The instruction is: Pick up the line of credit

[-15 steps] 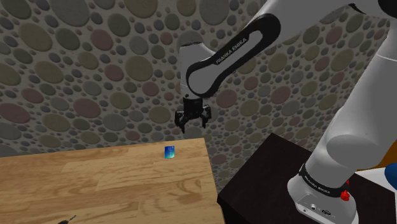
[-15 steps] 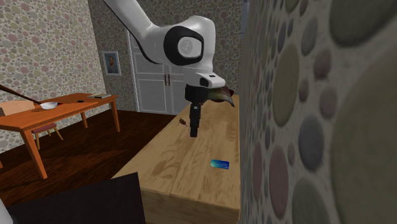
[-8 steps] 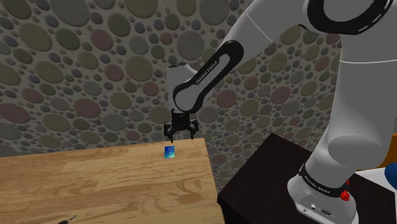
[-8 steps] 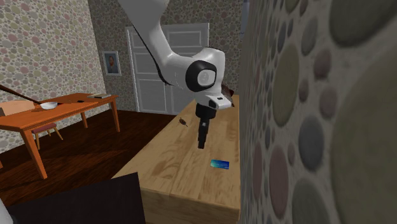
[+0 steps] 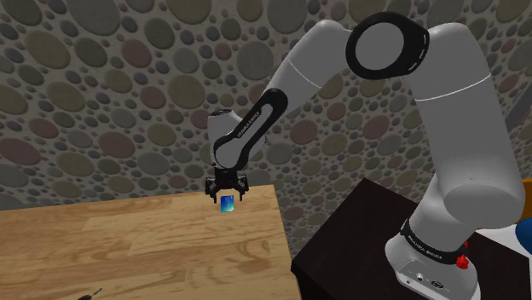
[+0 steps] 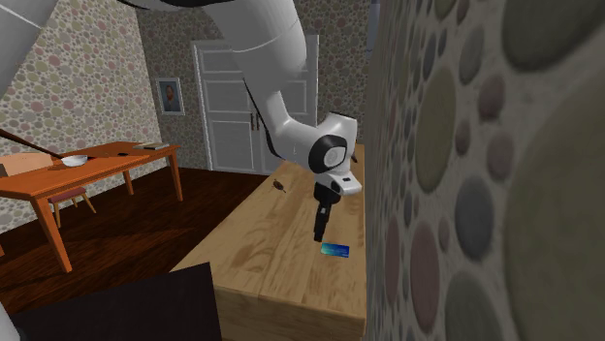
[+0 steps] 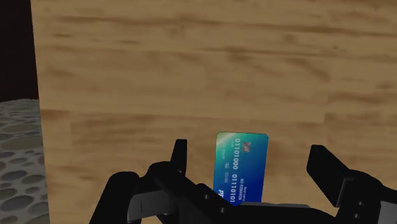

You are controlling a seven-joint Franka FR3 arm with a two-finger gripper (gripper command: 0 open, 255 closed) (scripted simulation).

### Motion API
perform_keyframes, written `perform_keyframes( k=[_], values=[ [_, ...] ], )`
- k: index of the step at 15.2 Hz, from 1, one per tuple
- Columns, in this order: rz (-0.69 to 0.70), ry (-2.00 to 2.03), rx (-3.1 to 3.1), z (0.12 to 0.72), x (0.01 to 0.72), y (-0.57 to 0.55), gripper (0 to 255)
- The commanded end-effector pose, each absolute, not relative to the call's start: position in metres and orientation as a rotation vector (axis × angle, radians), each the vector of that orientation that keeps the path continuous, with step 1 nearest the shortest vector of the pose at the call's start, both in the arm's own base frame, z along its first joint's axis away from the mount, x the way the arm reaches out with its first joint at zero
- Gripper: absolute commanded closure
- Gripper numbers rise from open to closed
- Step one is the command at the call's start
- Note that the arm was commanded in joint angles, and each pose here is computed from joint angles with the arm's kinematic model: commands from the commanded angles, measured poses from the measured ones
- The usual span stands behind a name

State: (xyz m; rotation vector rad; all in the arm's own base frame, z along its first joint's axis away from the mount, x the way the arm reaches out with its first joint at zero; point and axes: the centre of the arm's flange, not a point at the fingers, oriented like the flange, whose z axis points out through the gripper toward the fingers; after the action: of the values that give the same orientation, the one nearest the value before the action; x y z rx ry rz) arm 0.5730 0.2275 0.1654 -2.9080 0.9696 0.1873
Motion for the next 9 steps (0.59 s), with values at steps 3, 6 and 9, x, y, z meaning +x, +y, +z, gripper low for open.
perform_keyframes(
  k=[3, 6, 9],
  values=[
    [0.196, 1.005, -2.891, 0.136, 0.583, 0.233, 0],
    [0.196, 1.005, -2.891, 0.120, 0.583, 0.233, 0],
    [0.196, 1.005, -2.891, 0.107, 0.583, 0.233, 0]
  ],
)
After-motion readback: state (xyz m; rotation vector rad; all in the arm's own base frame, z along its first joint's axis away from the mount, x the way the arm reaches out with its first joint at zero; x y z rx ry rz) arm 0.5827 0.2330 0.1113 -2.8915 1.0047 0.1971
